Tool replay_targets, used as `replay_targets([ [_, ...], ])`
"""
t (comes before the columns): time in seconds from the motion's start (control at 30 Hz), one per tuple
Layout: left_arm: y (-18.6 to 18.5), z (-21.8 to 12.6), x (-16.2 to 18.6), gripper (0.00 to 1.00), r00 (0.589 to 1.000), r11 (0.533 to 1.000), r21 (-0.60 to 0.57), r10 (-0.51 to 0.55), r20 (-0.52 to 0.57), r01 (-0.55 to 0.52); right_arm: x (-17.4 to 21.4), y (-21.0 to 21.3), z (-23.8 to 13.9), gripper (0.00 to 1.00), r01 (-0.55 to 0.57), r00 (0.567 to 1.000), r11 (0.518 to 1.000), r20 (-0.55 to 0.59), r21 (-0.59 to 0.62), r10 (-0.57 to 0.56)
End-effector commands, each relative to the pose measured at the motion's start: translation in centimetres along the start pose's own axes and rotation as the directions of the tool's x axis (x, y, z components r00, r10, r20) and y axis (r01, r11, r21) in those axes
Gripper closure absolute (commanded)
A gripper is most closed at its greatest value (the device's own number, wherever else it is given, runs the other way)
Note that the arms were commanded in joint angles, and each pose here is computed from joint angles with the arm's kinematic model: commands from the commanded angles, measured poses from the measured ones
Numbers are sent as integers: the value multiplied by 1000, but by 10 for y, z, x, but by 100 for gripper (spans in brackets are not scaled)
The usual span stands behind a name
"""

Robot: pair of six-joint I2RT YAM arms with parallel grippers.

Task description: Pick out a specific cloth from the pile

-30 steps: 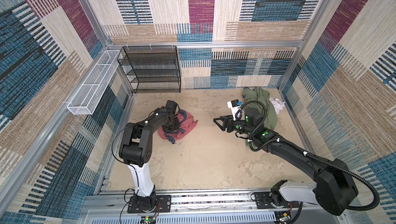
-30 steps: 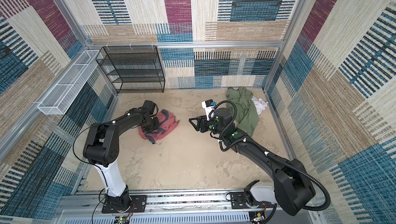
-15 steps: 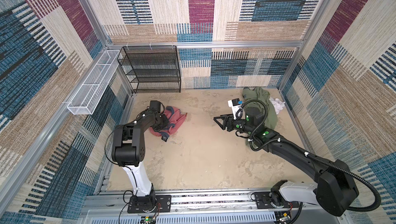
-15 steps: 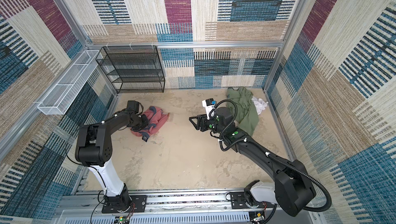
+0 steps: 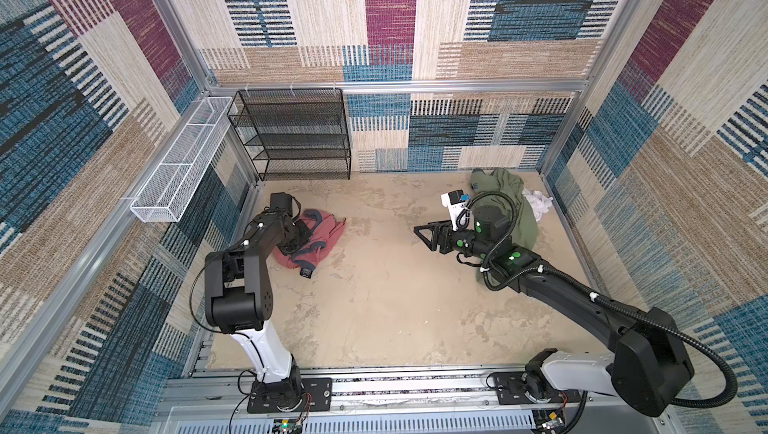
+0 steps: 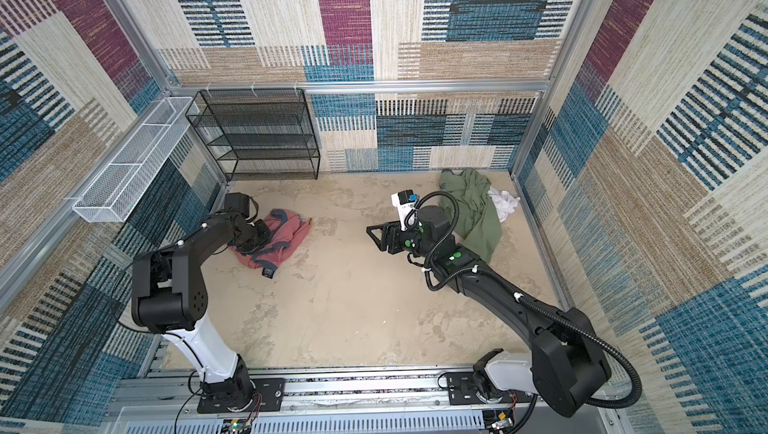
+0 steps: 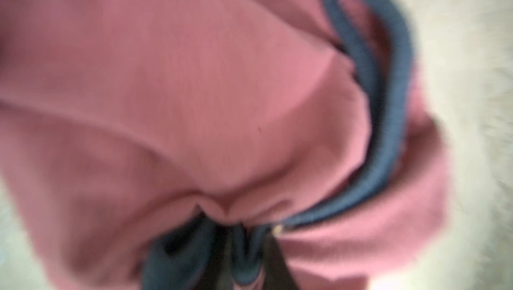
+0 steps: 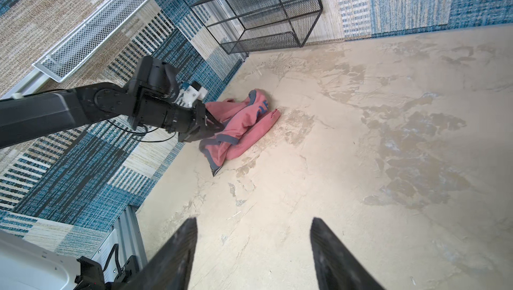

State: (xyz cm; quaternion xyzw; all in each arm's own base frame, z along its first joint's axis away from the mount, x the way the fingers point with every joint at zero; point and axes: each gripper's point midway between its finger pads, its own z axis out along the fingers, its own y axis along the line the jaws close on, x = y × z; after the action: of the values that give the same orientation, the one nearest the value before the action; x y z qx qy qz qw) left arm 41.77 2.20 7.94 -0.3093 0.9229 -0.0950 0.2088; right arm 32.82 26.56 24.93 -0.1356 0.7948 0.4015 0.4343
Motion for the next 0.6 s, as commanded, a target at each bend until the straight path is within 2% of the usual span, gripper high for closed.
replay_targets([
  [0.0,-10,-34,-4,23,997,998,36,43,66,-45,-17,-2,-7,17,61,997,997,38,48,-63],
  [0.03,-14,-48,-5,7,993,997,49,61,100,-66,-22,-2,-11,14,79,995,995,49,61,-82],
  [0.1,-21,-73,-7,6,982,992,73,94,163,-107,-34,-6,-23,2,107,989,989,88,102,-116],
  [0.13,-23,-85,-7,6,973,988,79,116,202,-134,-41,-12,-29,0,110,986,985,110,132,-125],
  [0.3,-25,-125,-7,6,886,961,97,197,421,-260,-53,-61,-58,0,99,973,950,171,297,-155],
  [0.47,-11,-136,-7,5,794,942,20,270,545,-334,-44,-130,-92,0,38,961,859,216,510,-171],
  [0.57,-2,-133,-9,4,752,931,-49,323,575,-362,-31,-171,-117,0,9,945,760,244,650,-220],
])
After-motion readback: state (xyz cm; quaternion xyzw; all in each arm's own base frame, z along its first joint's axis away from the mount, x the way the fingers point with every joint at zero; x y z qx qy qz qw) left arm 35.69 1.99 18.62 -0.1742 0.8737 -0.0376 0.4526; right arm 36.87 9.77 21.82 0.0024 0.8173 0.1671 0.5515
